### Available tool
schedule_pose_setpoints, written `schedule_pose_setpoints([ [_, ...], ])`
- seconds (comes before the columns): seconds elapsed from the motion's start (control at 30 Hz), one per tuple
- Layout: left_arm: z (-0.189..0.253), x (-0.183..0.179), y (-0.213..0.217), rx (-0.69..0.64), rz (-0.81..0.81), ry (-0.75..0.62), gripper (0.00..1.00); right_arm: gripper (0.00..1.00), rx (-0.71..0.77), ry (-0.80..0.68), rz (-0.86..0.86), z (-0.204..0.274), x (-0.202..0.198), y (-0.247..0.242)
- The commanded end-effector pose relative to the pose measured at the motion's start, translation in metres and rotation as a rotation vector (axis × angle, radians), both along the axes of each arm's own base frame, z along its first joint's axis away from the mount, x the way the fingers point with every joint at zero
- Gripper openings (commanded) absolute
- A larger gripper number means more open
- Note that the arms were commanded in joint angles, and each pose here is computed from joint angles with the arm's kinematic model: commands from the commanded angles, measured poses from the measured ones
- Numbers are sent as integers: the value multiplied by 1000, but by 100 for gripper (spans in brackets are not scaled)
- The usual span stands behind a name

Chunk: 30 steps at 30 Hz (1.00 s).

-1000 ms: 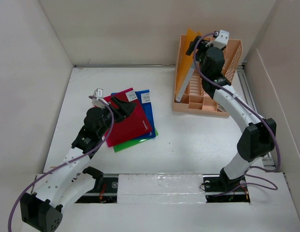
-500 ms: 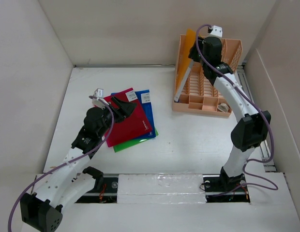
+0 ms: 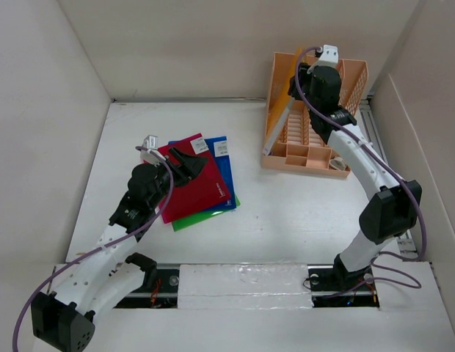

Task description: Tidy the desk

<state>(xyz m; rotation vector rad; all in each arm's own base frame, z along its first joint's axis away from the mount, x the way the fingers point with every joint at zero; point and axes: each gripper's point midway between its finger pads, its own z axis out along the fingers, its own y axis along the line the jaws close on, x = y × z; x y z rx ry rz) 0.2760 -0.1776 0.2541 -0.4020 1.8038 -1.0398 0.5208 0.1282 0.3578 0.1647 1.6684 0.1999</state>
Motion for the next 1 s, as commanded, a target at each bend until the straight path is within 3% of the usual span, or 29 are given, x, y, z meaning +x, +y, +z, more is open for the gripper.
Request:
schedule_pose_setpoints([
  [0.0, 15, -1, -1, -32, -13, -57, 64, 0, -5, -224, 5, 65, -9, -3],
  [0.6, 11, 1, -3, -28, -15, -44, 64, 0, -117, -513, 212, 113, -17, 0],
  [0.97, 10, 2, -3, -28, -12, -44, 64, 0, -143, -558, 196, 79, -26, 7],
])
